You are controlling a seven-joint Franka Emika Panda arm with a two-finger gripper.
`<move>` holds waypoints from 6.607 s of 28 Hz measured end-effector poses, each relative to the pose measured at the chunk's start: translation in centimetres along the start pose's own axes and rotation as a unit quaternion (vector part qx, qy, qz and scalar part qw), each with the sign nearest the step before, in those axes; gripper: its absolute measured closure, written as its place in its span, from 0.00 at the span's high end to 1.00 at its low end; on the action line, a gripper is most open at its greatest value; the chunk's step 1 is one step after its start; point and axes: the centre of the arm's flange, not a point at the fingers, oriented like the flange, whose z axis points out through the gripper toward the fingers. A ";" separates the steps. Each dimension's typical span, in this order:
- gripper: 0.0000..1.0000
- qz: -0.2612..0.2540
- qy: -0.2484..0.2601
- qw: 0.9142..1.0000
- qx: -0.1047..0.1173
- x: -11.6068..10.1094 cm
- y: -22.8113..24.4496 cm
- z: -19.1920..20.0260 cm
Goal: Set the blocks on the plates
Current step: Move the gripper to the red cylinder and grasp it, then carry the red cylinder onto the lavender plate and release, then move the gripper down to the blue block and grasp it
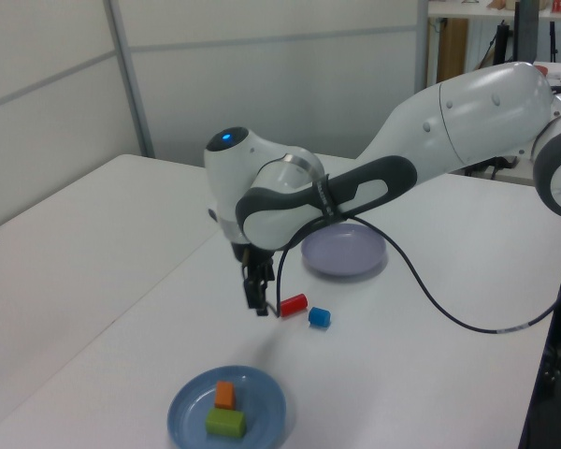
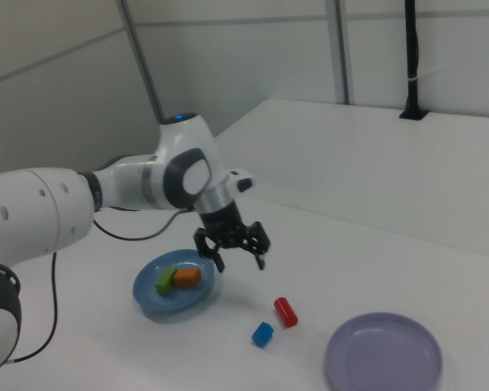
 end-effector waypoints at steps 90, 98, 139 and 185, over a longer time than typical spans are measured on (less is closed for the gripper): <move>1.00 0.044 -0.022 0.985 0.167 -14.9 21.7 3.3; 1.00 0.214 -0.065 0.958 0.179 -10.6 14.5 2.4; 0.31 0.239 -0.048 0.969 0.045 -8.2 8.5 6.0; 0.59 0.160 -0.085 0.983 0.041 -8.1 6.7 10.7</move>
